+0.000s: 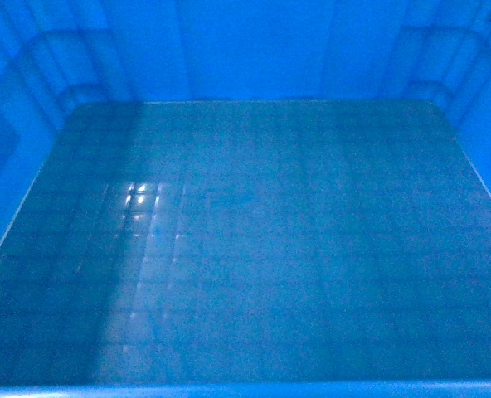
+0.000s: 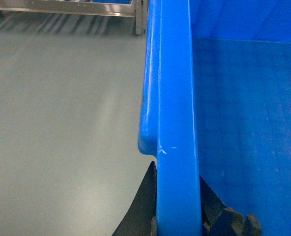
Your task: Place box next to blue box on left shelf
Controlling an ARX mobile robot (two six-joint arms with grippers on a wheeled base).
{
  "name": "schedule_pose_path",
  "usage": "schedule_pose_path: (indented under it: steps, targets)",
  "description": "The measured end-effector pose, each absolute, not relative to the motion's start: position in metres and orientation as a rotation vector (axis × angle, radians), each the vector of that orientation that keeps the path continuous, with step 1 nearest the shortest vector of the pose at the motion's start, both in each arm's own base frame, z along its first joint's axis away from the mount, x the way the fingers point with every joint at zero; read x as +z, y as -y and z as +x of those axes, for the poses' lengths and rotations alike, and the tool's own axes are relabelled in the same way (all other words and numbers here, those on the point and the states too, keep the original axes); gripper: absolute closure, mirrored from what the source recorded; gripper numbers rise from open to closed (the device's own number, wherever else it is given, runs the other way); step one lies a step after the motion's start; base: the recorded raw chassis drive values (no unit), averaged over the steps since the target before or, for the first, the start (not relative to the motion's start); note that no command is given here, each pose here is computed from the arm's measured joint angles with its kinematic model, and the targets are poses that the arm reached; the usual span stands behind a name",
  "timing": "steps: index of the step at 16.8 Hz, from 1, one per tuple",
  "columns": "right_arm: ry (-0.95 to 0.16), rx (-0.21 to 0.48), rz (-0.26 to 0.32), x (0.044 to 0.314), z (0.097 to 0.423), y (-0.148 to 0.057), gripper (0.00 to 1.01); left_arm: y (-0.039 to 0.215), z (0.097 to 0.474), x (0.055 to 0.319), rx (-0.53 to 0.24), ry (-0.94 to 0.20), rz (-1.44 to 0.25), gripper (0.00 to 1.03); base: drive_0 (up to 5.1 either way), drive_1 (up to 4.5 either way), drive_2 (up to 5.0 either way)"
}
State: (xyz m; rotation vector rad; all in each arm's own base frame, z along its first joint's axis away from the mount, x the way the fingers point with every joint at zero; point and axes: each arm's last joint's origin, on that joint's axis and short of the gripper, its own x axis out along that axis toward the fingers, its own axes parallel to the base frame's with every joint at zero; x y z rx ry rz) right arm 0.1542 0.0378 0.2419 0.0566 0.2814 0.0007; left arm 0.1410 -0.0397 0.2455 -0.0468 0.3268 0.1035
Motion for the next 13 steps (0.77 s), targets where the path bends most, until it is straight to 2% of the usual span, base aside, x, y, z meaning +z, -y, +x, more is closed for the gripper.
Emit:
schedule_pose_path:
  steps: [13]
  targets:
    - [-0.279,0.0,0.057,0.2422,0.1541,-0.0378,0.92,0.0396,0.1408,0.2459,0.103,-0.324,-0.048,0.95,0.0,4.12,-4.2]
